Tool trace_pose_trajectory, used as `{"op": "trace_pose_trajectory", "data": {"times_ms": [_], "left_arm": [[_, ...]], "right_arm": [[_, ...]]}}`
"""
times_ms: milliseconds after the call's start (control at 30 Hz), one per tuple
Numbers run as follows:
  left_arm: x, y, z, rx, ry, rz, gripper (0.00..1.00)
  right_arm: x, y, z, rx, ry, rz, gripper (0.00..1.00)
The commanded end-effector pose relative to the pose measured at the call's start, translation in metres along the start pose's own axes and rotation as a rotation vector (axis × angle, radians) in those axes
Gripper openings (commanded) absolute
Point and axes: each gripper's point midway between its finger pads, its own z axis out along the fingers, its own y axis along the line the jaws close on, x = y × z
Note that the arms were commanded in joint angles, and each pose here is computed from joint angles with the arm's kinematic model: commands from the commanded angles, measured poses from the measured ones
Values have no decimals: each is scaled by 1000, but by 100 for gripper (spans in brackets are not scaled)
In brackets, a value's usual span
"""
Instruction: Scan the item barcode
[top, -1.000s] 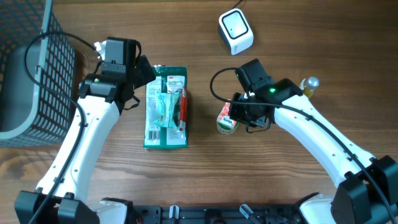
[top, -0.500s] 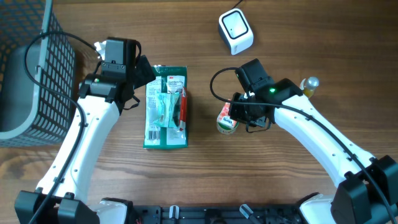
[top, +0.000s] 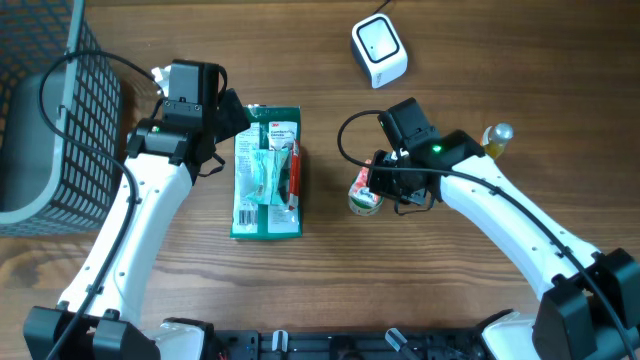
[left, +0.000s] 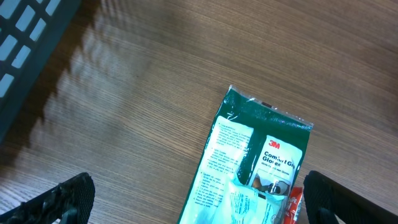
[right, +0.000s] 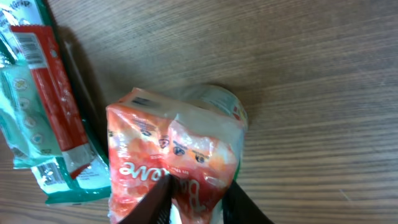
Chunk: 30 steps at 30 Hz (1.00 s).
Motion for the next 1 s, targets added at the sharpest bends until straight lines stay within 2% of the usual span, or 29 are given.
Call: {"op": "trace_pose_trajectory", "data": {"times_ms": [0,133,200,233,367,500,633,767,967], "left_arm": [[1,1,2,-4,5,13,100],[1,1,2,-4,5,13,100],[1,1,2,-4,5,13,100],[1,1,2,-4,5,13,100],[1,1,2,-4,5,13,100],[1,1,2,-4,5,13,100],[1,2,2,-4,5,13,100],[1,1,2,-4,5,13,100],[1,1,2,-4,5,13,100]], "right_arm": [[8,-9,10,25,23,6,22],[8,-9,10,26,24,5,18],[9,-10,10,29,27,-2,6],[10,-9,9,21,34,-46,4],[10,14,-4,-99,63,-113,4],[4,58,-45,-353,26,-250,4],[9,100,-113,-705,-2,-368,4],[44,143,-203,-1204,103,-629,4],[45,152,-228,-1293,113,-671,4]]}}
